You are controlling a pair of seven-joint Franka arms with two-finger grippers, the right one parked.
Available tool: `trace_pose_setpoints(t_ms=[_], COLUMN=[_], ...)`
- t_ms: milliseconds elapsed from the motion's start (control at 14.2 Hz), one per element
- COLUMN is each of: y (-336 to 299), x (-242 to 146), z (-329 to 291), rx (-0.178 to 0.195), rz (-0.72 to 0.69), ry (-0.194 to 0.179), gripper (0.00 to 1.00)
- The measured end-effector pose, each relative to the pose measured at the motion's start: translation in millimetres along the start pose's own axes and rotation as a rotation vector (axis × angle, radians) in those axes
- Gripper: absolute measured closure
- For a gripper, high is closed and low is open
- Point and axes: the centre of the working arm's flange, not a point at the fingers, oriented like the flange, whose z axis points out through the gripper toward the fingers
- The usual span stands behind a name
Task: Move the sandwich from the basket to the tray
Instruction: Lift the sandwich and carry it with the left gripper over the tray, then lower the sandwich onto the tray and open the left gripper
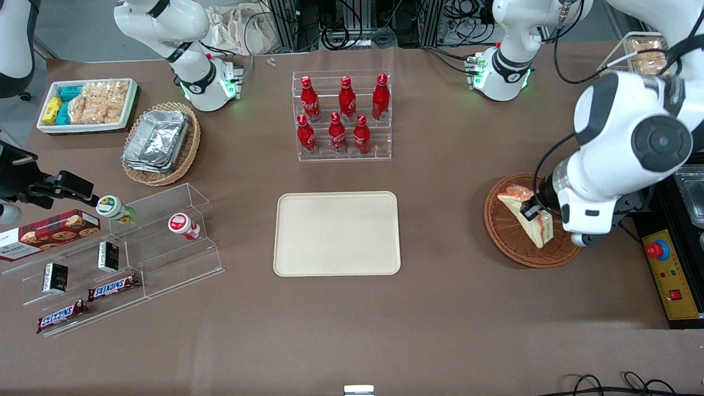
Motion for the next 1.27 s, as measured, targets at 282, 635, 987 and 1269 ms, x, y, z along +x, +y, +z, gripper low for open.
trace_pose_setpoints(t_ms=[282, 635, 987, 1269], y=[72, 148, 200, 210], x=[-93, -168, -205, -192], z=[6, 81, 187, 242], rx=[-0.036, -0.048, -0.040, -0.042], rz=[0.259, 0.460, 0.536, 0.554], ry=[-0.031, -0.046, -0.001, 0.008], gripper=[0.81, 0.81, 0.81, 0.81])
